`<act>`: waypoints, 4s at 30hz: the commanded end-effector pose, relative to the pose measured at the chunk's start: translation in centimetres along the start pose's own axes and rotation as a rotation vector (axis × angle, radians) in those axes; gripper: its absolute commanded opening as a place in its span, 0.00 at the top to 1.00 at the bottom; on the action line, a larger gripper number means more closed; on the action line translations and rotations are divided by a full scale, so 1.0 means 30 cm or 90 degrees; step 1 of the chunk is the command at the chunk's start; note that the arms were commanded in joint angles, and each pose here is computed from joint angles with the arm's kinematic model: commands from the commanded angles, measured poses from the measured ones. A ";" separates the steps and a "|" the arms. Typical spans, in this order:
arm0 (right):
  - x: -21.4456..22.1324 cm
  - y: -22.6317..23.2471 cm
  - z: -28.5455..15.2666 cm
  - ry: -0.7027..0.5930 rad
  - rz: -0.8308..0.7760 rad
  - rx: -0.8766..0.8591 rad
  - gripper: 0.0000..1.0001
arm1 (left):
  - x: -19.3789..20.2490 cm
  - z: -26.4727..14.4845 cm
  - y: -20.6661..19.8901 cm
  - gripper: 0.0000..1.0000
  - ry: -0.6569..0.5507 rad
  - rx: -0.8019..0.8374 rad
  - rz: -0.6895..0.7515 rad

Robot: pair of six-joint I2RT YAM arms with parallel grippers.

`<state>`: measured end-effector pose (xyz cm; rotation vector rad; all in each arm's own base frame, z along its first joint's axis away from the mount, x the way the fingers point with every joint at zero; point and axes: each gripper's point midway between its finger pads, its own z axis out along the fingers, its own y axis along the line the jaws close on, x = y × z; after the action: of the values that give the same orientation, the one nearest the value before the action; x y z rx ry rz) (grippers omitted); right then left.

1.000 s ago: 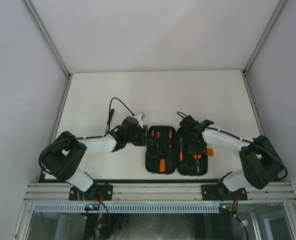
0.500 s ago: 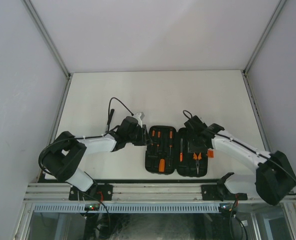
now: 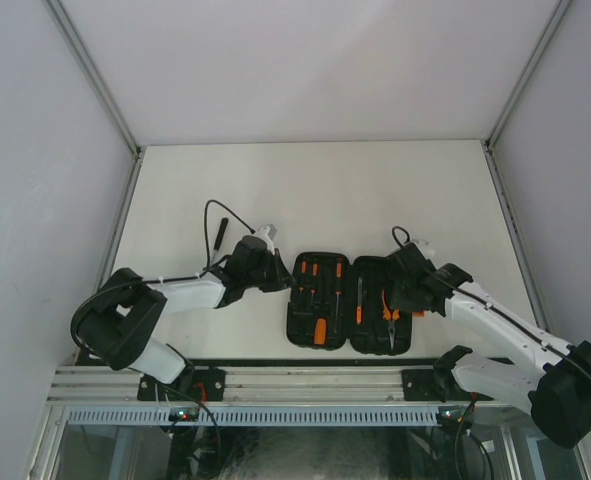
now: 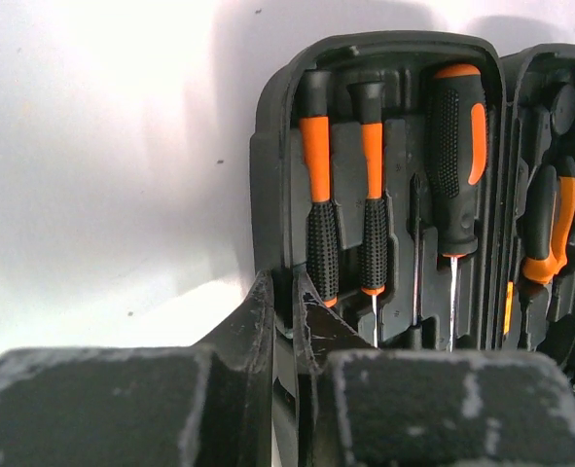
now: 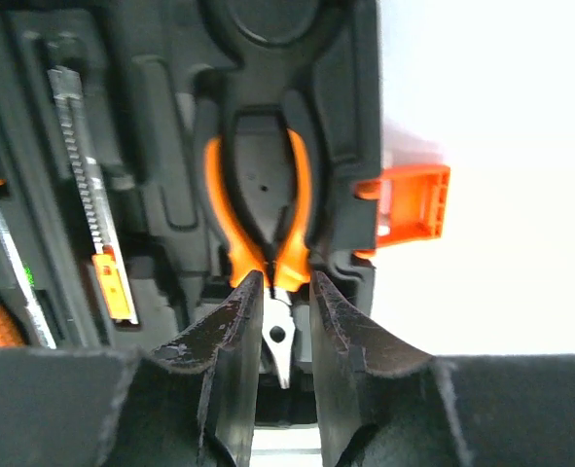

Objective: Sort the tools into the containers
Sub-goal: Adjust the pliers in the storage box.

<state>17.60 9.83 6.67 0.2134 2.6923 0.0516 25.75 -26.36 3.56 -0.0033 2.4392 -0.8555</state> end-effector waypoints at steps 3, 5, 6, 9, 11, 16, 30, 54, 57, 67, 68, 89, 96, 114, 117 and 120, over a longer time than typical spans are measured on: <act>0.024 0.000 0.028 0.010 0.041 -0.015 0.75 | 0.047 -0.054 0.072 0.99 -0.006 -0.043 -0.039; 0.034 -0.010 0.045 0.022 0.039 -0.005 0.75 | 0.056 -0.067 0.085 0.99 -0.009 -0.052 -0.045; 0.036 -0.011 0.053 0.027 0.039 -0.005 0.75 | 0.062 -0.074 0.093 0.99 -0.011 -0.056 -0.047; 0.031 0.005 0.078 0.038 0.041 -0.021 0.77 | 0.067 -0.095 0.103 1.00 -0.019 -0.062 -0.052; 0.015 0.022 0.097 0.039 0.040 -0.036 0.78 | 0.066 -0.109 0.107 1.00 -0.025 -0.066 -0.054; -0.066 0.065 0.135 0.015 0.009 -0.069 0.78 | 0.056 -0.129 0.126 1.00 -0.041 -0.085 -0.054; -0.204 0.207 0.003 -0.069 -0.105 -0.163 0.81 | 0.032 -0.140 0.117 1.00 -0.056 -0.089 -0.054; -0.120 0.266 0.169 0.059 -0.184 -0.075 0.84 | 0.030 -0.144 0.110 1.00 -0.058 -0.084 -0.056; -0.099 0.245 0.188 0.084 -0.178 -0.052 0.86 | 0.029 -0.144 0.108 1.00 -0.058 -0.083 -0.055; 0.006 0.196 0.243 0.178 -0.181 0.003 1.00 | 0.021 -0.152 0.100 1.00 -0.064 -0.078 -0.052; 0.004 0.196 0.242 0.177 -0.181 0.005 1.00 | 0.019 -0.153 0.098 1.00 -0.065 -0.078 -0.052; 0.100 0.150 0.326 0.246 -0.210 0.101 1.00 | 0.031 -0.139 0.047 1.00 -0.055 -0.064 -0.026; 0.208 0.147 0.392 0.297 -0.241 0.125 1.00 | 0.024 -0.134 0.026 1.00 -0.060 -0.055 -0.027; -0.061 0.299 0.172 0.100 -0.195 -0.020 0.70 | 0.016 -0.162 0.051 1.00 -0.067 -0.091 -0.032; -0.143 0.329 0.100 0.039 -0.178 -0.067 0.62 | 0.013 -0.167 0.052 1.00 -0.067 -0.096 -0.031; -0.201 0.340 0.035 -0.008 -0.168 -0.105 0.53 | 0.009 -0.173 0.056 1.00 -0.068 -0.104 -0.031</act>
<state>23.05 17.89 4.58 -0.2242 2.8118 0.0265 22.44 -21.35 3.58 -0.1795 2.4494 -0.6366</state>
